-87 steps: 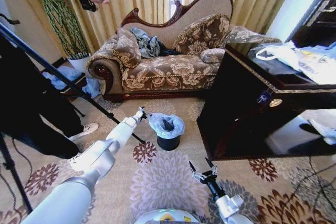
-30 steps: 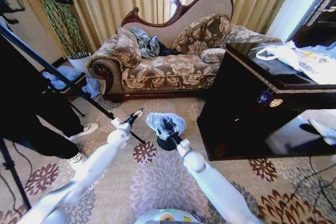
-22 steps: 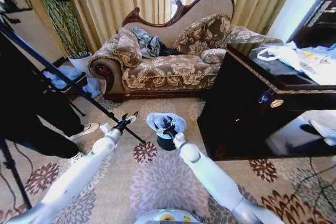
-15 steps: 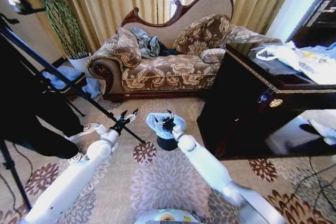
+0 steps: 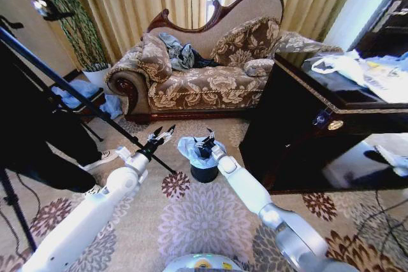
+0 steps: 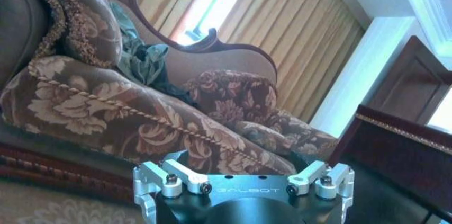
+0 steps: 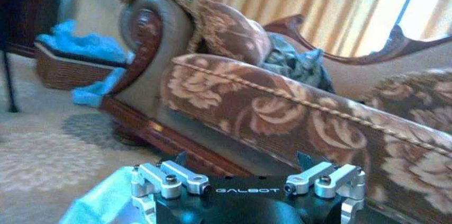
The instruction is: Place a garbage bag over the trash bin.
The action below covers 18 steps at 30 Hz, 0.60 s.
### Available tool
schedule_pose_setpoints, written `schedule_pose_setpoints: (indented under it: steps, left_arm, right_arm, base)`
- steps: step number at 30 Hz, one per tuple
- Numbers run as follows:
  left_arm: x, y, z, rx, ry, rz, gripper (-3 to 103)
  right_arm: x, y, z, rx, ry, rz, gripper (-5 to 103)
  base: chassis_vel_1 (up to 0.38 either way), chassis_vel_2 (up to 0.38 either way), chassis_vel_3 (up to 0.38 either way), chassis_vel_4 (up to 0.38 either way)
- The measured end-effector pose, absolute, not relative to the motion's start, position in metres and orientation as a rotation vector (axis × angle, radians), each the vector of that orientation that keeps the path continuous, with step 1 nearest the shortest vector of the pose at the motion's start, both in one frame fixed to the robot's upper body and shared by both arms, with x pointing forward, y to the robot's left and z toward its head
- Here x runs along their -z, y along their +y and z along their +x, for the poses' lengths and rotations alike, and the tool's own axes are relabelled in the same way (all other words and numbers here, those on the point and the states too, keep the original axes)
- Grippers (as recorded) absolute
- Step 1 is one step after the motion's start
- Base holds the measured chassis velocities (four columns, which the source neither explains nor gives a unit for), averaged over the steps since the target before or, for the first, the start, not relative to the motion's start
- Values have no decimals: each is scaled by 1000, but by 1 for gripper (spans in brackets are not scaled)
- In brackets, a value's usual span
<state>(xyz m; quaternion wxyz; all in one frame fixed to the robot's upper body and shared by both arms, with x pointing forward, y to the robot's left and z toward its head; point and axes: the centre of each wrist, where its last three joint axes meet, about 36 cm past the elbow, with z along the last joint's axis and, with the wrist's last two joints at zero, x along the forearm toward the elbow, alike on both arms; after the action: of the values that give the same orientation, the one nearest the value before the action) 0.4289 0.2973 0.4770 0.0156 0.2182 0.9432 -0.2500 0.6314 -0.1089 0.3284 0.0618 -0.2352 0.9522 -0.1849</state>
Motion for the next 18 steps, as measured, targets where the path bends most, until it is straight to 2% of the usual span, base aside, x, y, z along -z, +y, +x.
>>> schedule_pose_setpoints:
  steps: [13,18]
  left_arm:
    - [-496,301,383,852,2938,645,96]
    - [-510,301,367,869,2927,658,96]
  right_arm:
    - [-288,-93,630,591,2935,-569,100]
    - [-274,-93,619,802,2924,-438,100]
  base:
    - [0,0,0,0]
    - [0,0,0,0]
